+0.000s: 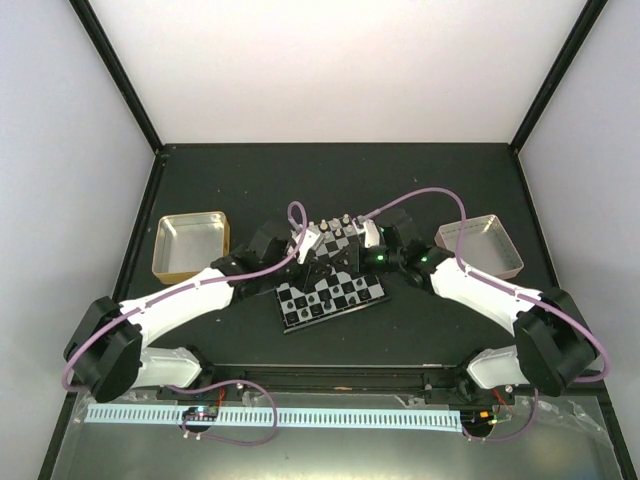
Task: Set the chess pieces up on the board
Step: Place the chess piece on the chessboard, then pick up the chess piece from the chessboard.
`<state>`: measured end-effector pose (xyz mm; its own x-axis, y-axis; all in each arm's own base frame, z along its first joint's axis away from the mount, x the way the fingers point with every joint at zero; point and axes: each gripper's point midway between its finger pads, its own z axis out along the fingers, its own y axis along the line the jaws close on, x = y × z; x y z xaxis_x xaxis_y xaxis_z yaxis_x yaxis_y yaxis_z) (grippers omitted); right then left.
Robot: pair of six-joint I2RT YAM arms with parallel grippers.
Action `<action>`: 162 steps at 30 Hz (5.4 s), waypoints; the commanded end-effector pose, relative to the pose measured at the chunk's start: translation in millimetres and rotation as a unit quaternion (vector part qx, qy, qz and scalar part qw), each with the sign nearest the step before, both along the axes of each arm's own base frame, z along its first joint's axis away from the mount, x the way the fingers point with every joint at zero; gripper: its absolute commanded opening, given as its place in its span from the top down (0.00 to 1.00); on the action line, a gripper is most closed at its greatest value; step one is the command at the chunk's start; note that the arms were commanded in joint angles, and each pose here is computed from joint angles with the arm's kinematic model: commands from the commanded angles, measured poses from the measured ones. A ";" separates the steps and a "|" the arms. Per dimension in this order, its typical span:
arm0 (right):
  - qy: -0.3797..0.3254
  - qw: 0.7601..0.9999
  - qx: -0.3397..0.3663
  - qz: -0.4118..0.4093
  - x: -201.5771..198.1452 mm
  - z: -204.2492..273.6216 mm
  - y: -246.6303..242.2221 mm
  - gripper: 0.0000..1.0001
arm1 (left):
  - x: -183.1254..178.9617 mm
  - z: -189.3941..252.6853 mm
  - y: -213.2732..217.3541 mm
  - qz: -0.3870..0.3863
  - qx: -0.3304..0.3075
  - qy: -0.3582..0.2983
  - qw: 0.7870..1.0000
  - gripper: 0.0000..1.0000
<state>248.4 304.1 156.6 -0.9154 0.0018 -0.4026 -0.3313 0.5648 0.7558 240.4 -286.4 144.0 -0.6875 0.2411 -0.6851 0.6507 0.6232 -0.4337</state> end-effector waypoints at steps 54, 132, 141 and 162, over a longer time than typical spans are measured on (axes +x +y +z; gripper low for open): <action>-0.244 0.898 -0.366 0.020 -39.8 -78.1 -6.2 0.98 | 5.5 117.7 141.8 0.314 -0.042 -0.202 0.927 0.30; -0.132 0.930 -0.340 -0.040 81.5 -99.9 7.6 0.66 | 7.2 100.7 132.4 0.301 -0.035 -0.178 0.936 0.29; -0.116 0.939 -0.323 -0.011 71.6 -101.2 15.1 0.66 | 8.3 99.4 131.1 0.299 -0.032 -0.177 0.937 0.28; -0.150 0.929 -0.338 -0.020 89.2 -89.6 12.0 0.55 | 8.5 96.2 130.8 0.298 -0.027 -0.175 0.938 0.28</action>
